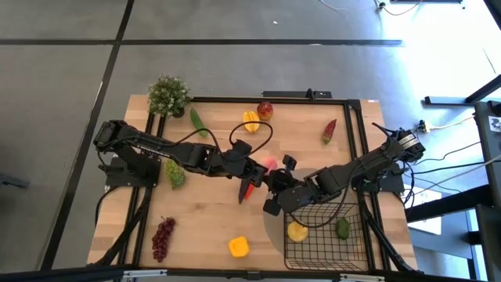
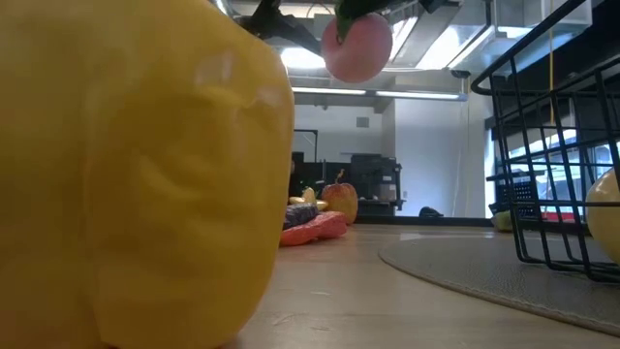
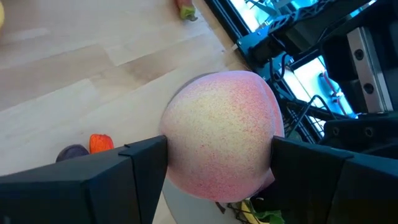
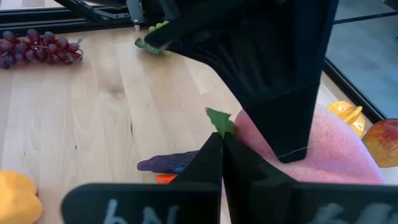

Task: Build produce basket
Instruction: Put the pink peach into the wire basket

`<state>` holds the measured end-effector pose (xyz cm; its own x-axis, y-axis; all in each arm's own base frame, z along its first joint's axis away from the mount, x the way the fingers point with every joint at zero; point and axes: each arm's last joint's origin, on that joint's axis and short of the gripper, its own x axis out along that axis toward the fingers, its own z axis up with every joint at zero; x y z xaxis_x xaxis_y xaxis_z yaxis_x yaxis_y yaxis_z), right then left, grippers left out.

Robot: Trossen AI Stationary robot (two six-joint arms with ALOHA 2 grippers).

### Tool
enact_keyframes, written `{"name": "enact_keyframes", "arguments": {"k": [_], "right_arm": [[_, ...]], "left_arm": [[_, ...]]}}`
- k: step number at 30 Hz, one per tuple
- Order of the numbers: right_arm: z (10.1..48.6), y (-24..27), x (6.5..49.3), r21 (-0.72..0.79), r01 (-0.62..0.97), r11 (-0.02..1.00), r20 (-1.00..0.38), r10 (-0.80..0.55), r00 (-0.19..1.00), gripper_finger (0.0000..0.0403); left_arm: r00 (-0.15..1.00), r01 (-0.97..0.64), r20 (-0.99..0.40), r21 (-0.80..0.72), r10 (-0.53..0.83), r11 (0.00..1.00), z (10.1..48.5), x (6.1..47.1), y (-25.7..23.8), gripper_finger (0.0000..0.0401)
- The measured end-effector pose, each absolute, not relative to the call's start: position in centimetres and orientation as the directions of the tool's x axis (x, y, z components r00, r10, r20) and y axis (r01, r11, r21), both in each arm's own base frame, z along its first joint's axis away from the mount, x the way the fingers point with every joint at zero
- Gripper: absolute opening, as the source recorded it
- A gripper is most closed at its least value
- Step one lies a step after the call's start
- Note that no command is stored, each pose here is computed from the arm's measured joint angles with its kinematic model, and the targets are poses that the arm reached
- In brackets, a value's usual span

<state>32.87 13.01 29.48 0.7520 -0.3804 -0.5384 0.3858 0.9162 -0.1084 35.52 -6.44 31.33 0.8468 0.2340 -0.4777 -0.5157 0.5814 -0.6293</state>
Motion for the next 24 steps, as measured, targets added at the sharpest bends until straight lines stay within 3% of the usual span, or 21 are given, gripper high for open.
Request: {"name": "enact_keyframes", "arguments": {"k": [8,24], "right_arm": [[29.47,13.02,32.87,-0.106,0.381,0.918,-0.541,-0.375,0.753,0.0000],[29.47,13.01,32.87,-0.109,0.380,0.919,-0.541,-0.375,0.752,0.0000]], "left_arm": [[0.846,-0.524,-0.482,-0.671,0.229,0.525,31.29,35.51,-6.44,0.0237],[0.845,-0.526,-0.483,-0.670,0.230,0.524,31.28,35.52,-6.37,0.0238]]}}
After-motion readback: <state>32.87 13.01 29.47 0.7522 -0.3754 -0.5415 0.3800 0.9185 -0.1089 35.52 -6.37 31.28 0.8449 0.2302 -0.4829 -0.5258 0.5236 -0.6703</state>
